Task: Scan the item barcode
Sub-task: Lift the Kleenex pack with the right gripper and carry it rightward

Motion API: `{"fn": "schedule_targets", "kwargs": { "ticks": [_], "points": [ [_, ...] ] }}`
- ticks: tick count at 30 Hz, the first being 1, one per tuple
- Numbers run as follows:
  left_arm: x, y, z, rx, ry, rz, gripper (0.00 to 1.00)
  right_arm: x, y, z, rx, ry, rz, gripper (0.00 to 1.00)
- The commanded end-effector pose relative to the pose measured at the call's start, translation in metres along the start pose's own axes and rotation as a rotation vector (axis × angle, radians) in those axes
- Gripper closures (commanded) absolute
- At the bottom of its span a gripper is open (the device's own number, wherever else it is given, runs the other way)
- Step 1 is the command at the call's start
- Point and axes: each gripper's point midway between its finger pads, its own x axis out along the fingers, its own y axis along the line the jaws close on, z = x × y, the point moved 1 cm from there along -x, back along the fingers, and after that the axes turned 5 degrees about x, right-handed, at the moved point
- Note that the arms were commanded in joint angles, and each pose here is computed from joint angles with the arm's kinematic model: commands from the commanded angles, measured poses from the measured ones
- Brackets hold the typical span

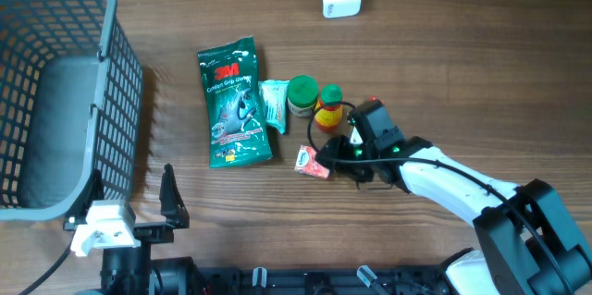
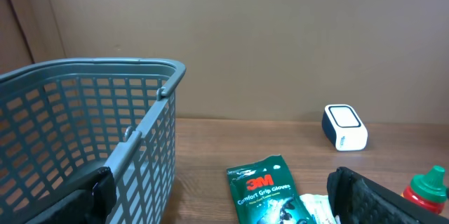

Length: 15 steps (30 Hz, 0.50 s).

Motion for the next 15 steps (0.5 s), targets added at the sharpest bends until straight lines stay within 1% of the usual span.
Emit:
{"fn": "schedule_targets", "kwargs": {
  "ticks": [1,3,5,12,13,15],
  "points": [
    [-0.001,0.002,0.001,-0.013,-0.008,0.012,0.00,0.002,0.002,0.003,0.018,-0.008,0.017,0.44],
    [-0.001,0.002,0.001,-0.013,-0.008,0.012,0.00,0.003,-0.001,0.006,0.046,-0.038,-0.009,0.50],
    [-0.001,0.002,0.001,-0.013,-0.008,0.012,0.00,0.006,-0.007,0.005,0.086,-0.052,-0.044,0.53],
    [-0.001,0.002,0.001,-0.013,-0.008,0.012,0.00,0.015,-0.017,0.001,0.186,-0.030,-0.078,0.69],
    [-0.001,0.002,0.001,-0.013,-0.008,0.012,0.00,0.016,-0.019,0.000,0.204,-0.028,-0.082,0.74],
    [-0.001,0.002,0.001,-0.013,-0.008,0.012,0.00,0.016,-0.019,0.000,0.205,-0.027,-0.084,0.91]
  ]
}}
